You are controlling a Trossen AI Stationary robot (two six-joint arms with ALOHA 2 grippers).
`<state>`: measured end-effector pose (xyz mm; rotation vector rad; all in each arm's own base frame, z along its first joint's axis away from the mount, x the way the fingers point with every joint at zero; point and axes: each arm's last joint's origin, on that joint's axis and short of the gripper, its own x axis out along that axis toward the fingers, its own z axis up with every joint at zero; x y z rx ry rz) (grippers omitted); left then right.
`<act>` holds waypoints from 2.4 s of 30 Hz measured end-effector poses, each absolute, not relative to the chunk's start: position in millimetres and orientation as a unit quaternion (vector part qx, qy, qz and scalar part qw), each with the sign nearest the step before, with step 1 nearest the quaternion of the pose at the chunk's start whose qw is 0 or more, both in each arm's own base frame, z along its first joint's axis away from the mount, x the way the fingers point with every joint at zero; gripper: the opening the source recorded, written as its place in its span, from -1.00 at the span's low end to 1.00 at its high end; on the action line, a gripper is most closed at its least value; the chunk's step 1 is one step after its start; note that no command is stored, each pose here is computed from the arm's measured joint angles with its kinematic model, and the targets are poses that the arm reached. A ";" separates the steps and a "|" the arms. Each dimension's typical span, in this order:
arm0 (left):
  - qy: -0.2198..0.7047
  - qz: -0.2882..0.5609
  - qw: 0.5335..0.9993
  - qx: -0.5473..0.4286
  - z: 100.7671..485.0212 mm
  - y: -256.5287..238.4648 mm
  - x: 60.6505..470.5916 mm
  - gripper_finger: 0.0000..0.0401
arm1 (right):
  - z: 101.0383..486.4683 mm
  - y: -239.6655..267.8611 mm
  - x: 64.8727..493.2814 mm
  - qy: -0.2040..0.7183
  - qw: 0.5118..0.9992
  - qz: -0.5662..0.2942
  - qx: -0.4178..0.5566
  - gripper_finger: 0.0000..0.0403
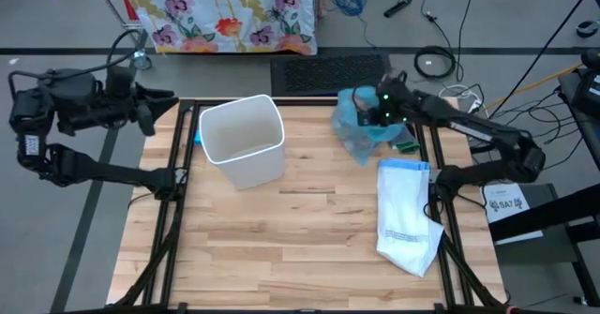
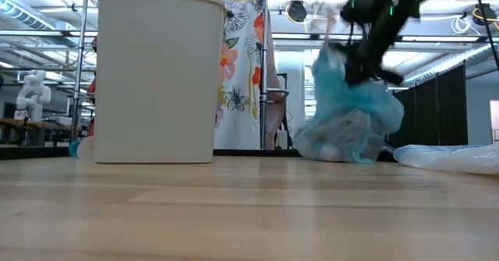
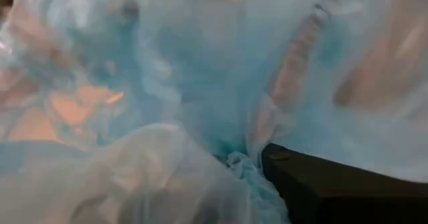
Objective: Place trash/remove bag and relplace
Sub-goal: Remove the blue trash bag from the white trash bin
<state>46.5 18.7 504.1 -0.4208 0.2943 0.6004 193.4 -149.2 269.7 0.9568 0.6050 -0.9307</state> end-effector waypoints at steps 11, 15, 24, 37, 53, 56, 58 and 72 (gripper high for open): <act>0.186 0.297 0.905 -0.239 497.1 21.2 63.3 -0.28 | 165.1 -182.0 206.6 0.357 0.672 -0.395 0.515 -1.00; 0.185 0.296 0.905 -0.244 497.1 21.0 62.9 -0.28 | 138.9 -181.5 214.9 0.398 0.645 -0.387 0.525 -1.00; 0.179 0.296 0.904 -0.253 497.3 20.2 58.8 -0.28 | 156.0 -181.6 217.7 0.350 0.680 -0.383 0.517 -0.89; 0.188 0.296 0.904 -0.246 496.1 20.2 58.8 -0.28 | 204.0 -167.3 192.2 0.313 0.697 -0.394 0.510 -0.13; 0.195 0.292 0.909 -0.223 496.1 20.1 58.6 -0.28 | 245.9 -129.6 153.8 0.323 0.703 -0.350 0.528 0.02; 0.195 0.292 0.909 -0.223 496.1 20.1 58.6 -0.28 | 241.1 -124.2 145.8 0.368 0.677 -0.368 0.521 -0.01; 0.195 0.291 0.909 -0.223 496.2 20.1 58.6 -0.28 | 238.1 -120.8 140.4 0.396 0.656 -0.388 0.513 -0.03; 0.195 0.292 0.909 -0.224 496.2 20.1 58.6 -0.28 | 257.8 -114.7 131.4 0.401 0.666 -0.402 0.483 -0.05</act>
